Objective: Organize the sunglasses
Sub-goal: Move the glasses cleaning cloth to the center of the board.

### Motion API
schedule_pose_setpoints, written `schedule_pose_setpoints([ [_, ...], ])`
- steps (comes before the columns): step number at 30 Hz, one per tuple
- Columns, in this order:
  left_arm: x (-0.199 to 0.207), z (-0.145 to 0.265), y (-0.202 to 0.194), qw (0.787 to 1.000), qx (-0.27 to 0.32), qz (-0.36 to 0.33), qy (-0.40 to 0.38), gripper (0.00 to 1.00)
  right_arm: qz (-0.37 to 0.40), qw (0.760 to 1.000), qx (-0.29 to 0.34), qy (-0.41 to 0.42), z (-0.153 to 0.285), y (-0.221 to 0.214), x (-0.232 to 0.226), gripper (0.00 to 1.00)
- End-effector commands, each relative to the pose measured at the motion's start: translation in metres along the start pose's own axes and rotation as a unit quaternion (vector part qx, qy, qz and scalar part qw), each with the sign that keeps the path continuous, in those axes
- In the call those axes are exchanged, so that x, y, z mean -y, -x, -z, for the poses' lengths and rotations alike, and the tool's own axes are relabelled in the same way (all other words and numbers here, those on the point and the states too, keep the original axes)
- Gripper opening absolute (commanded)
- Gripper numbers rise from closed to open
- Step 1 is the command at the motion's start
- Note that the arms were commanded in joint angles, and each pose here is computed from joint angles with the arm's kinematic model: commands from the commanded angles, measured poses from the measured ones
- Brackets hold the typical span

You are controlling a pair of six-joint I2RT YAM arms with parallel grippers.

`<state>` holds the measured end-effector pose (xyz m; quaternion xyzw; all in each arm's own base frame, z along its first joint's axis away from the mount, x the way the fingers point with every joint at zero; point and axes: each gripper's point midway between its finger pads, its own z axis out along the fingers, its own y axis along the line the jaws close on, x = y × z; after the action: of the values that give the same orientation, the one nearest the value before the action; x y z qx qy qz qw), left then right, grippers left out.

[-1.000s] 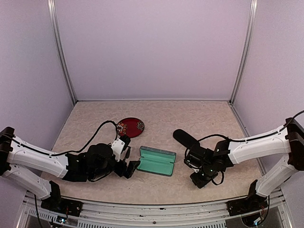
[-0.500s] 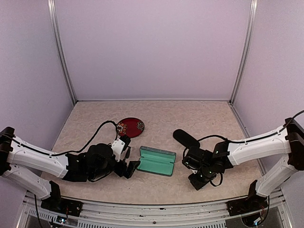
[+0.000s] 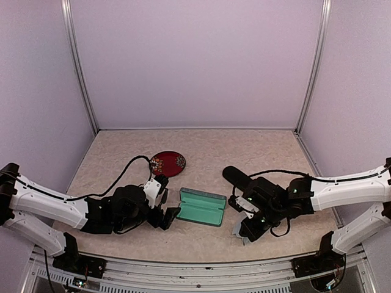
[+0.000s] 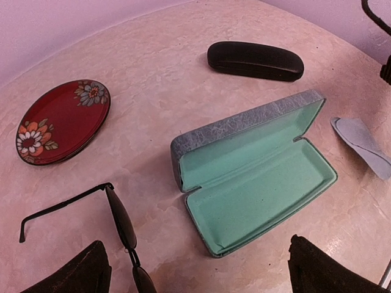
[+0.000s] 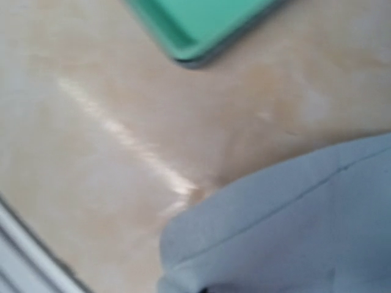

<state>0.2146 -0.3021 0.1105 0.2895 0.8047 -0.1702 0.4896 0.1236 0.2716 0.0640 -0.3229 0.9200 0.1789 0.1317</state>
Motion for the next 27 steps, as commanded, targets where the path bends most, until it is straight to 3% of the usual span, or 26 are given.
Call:
schedule_pose_setpoints([
  [1,0.002,0.001,0.014,1.0,0.015,0.001,0.002,0.99,0.039,0.996,0.015,0.074,0.002,0.009,-0.032,0.0],
  [13,-0.015,0.007,0.018,0.999,0.028,0.025,0.031,0.99,0.197,0.974,-0.014,0.11,-0.03,0.028,-0.134,0.0],
  [19,-0.022,0.011,0.015,0.998,0.029,0.031,0.038,0.99,0.171,0.982,-0.075,0.011,-0.053,0.0,-0.089,0.0],
  [27,-0.015,0.004,0.014,0.999,0.025,0.025,0.026,0.99,0.106,0.991,-0.074,-0.034,-0.028,-0.015,-0.054,0.0],
])
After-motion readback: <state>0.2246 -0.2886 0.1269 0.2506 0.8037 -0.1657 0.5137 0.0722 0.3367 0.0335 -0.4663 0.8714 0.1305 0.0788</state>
